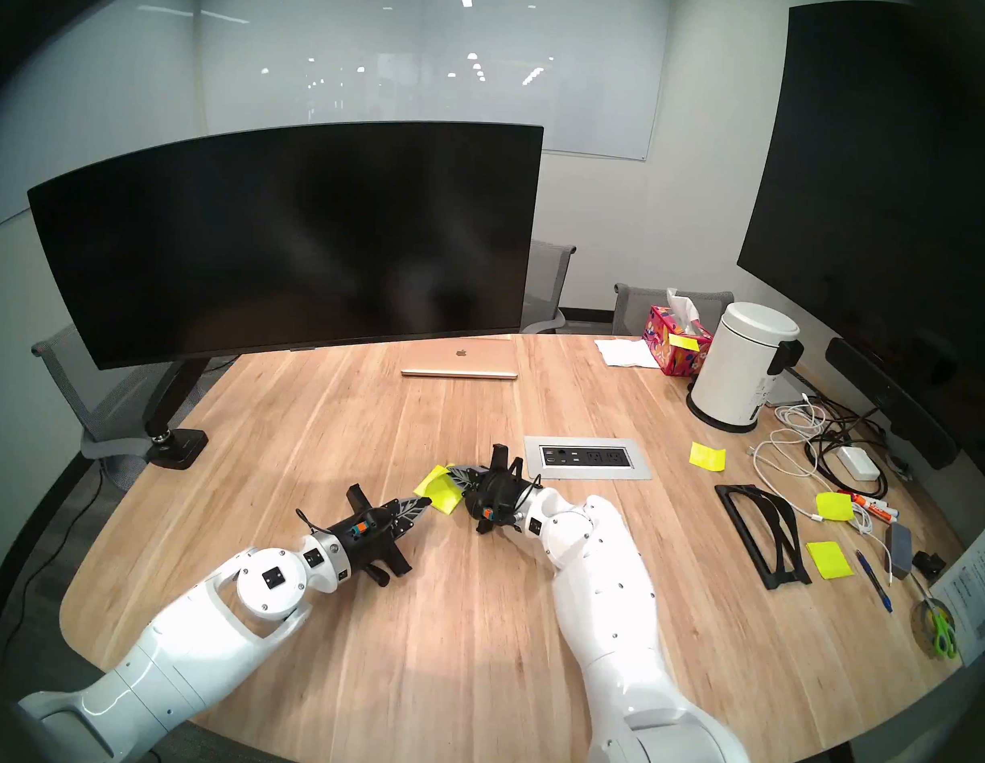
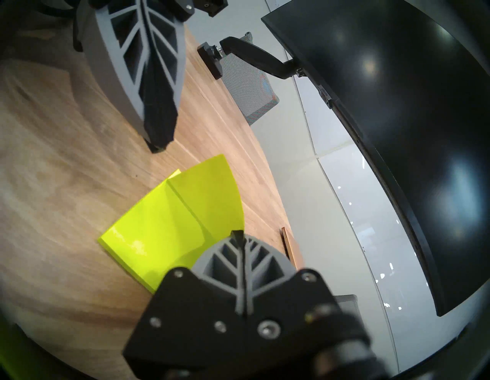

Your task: Peel one sticky note off the pad and stick it onto the monitor, then press it flat

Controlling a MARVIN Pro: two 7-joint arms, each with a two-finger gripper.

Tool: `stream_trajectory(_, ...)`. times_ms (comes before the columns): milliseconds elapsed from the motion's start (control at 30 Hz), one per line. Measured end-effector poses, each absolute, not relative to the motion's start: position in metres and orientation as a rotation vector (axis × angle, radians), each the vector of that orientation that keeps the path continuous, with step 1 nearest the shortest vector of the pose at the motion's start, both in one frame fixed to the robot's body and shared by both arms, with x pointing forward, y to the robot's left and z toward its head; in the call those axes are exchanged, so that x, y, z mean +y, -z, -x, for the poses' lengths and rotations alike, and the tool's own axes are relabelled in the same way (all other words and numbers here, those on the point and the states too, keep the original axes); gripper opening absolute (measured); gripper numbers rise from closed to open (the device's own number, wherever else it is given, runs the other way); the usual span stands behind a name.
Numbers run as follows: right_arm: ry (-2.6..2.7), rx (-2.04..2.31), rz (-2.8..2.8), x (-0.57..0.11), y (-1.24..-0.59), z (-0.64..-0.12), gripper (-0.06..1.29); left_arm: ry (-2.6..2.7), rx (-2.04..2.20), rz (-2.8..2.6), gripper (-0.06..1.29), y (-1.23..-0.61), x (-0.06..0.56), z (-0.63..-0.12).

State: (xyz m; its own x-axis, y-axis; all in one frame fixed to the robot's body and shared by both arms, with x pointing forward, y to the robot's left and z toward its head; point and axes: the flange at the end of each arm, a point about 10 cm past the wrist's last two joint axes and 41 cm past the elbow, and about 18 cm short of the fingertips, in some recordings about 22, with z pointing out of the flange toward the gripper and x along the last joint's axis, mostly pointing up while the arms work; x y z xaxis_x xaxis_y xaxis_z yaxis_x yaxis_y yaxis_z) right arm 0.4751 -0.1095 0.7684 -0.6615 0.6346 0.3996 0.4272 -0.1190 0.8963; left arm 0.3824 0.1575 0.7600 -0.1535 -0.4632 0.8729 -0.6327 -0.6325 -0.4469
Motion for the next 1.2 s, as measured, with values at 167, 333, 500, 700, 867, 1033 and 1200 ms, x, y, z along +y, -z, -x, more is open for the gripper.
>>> stream_trajectory(167,-1.885,1.965,-1.206,-0.110,-0.768,-0.475,-0.02,-1.893,-1.273,-1.967,-0.02,-0.757,0.155,-0.387)
stream_trajectory(333,-1.887,1.962,-1.206,-0.109,-0.768,-0.475,-0.02,-1.889,-1.270,-1.978,-0.02,-0.755,0.153,-0.392)
stream_trajectory(500,-1.890,1.960,-1.206,-0.109,-0.768,-0.475,-0.02,-1.886,-1.266,-1.986,-0.02,-0.755,0.152,-0.396)
stream_trajectory(700,-1.892,1.958,-1.208,-0.109,-0.768,-0.475,-0.02,-1.882,-1.271,-1.986,-0.02,-0.756,0.151,-0.402)
stream_trajectory(867,-1.895,1.956,-1.209,-0.109,-0.768,-0.475,-0.02,-1.859,-1.291,-1.980,-0.02,-0.758,0.149,-0.407)
stream_trajectory(1033,-1.900,1.951,-1.215,-0.110,-0.767,-0.475,-0.02,-1.828,-1.309,-1.990,-0.02,-0.758,0.148,-0.411)
stream_trajectory(1200,-1.911,1.942,-1.226,-0.110,-0.767,-0.475,-0.02,-1.796,-1.321,-2.007,-0.02,-0.756,0.148,-0.413)
